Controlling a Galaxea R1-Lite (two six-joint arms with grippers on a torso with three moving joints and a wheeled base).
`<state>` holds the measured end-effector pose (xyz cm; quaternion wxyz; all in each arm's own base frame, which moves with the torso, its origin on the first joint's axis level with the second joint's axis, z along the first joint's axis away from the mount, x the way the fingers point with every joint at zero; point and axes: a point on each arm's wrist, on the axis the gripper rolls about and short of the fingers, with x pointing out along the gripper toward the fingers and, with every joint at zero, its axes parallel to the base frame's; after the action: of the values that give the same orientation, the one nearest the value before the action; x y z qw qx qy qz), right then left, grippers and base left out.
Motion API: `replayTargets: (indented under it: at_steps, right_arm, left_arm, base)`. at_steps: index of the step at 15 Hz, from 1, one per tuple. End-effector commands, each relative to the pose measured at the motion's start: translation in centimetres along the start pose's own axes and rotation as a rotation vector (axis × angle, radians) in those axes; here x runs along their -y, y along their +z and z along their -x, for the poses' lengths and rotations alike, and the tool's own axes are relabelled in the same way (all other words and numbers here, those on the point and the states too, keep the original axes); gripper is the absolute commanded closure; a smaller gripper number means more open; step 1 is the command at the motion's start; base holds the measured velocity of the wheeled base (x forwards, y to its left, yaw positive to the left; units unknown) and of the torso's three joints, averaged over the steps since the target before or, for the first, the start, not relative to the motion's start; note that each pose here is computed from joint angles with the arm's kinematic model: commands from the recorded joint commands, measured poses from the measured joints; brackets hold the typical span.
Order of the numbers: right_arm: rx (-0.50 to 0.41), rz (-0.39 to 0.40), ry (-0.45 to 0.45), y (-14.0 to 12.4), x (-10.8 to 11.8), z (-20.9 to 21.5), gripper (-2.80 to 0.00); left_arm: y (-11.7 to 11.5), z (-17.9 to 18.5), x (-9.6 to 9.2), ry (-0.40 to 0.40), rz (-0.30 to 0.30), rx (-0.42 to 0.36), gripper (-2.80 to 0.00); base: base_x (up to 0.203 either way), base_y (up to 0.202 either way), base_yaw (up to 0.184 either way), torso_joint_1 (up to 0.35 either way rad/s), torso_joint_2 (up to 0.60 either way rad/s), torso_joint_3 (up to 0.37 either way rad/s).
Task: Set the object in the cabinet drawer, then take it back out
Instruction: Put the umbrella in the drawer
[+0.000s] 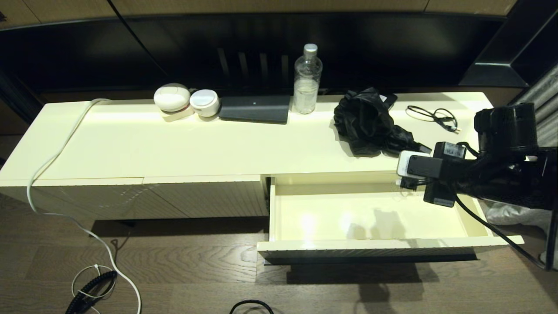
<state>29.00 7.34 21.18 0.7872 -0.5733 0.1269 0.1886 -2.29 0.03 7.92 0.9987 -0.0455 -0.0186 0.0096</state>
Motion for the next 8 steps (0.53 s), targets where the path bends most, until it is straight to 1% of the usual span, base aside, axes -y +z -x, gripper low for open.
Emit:
replayTargets:
  at_steps: [1,2,3,4,5,8]
  right_arm:
    - [0.002,0.015,-0.104,1.0,0.5,-1.4,0.00]
    - [0.003,0.017,-0.161,1.5,1.0,-2.2,0.00]
    - [0.011,0.040,-0.192,2.0,1.4,-2.6,0.00]
    - [0.014,0.070,-0.194,2.3,1.4,-3.0,0.00]
    - [0.018,0.080,-0.186,2.6,1.2,-3.3,-2.80]
    - [0.015,0.081,-0.175,2.6,0.9,-4.2,-2.80]
  left_arm:
    - [0.0,0.0,0.0,-0.001,0.001,0.002,0.00]
    - [0.0,0.0,0.0,0.000,0.001,0.002,0.00]
    - [0.0,0.0,0.0,0.000,0.001,0.002,0.00]
    - [0.0,0.0,0.0,0.000,0.001,0.002,0.00]
    - [0.0,0.0,0.0,0.000,0.001,0.002,0.00]
    - [0.0,0.0,0.0,0.000,0.001,0.002,0.00]
  base:
    - [0.000,0.000,0.000,0.000,0.00,0.000]
    - [0.000,0.000,0.000,0.000,0.00,0.000]
    - [0.000,0.000,0.000,0.000,0.00,0.000]
    - [0.000,0.000,0.000,0.000,0.00,0.000]
    - [0.000,0.000,0.000,0.000,0.00,0.000]
    - [0.000,0.000,0.000,0.000,0.00,0.000]
